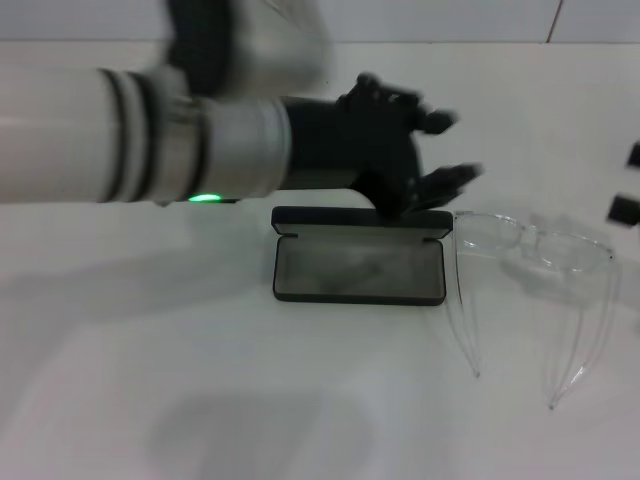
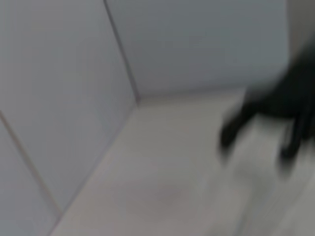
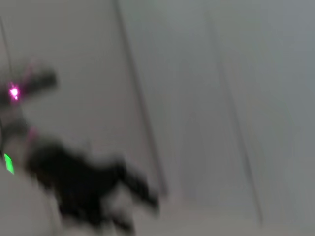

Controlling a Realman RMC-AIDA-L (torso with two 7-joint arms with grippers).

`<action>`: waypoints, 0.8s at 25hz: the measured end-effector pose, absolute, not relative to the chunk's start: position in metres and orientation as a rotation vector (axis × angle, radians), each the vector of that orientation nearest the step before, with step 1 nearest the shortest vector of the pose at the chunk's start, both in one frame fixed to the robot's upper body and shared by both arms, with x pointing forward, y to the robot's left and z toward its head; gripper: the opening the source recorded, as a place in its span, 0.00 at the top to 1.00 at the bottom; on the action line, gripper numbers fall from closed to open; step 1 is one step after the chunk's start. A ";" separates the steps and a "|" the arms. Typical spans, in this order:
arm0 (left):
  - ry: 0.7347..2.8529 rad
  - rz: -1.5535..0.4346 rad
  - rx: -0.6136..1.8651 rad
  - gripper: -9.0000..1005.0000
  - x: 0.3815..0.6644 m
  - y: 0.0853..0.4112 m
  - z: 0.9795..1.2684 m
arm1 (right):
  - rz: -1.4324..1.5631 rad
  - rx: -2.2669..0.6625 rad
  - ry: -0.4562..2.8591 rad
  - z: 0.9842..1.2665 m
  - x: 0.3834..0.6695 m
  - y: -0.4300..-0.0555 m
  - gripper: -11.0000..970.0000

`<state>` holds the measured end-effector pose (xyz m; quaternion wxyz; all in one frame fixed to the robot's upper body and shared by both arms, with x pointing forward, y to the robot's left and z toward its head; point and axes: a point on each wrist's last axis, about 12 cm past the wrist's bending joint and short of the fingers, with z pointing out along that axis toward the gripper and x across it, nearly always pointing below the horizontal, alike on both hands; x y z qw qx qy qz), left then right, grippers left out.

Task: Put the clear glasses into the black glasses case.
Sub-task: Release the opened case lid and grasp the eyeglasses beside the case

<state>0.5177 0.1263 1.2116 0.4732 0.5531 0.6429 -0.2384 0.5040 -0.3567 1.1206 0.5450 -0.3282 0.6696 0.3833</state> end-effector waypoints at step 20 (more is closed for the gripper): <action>1.246 -1.272 0.722 0.76 0.514 0.264 1.163 | 0.531 -1.312 2.289 1.200 0.603 -0.264 0.18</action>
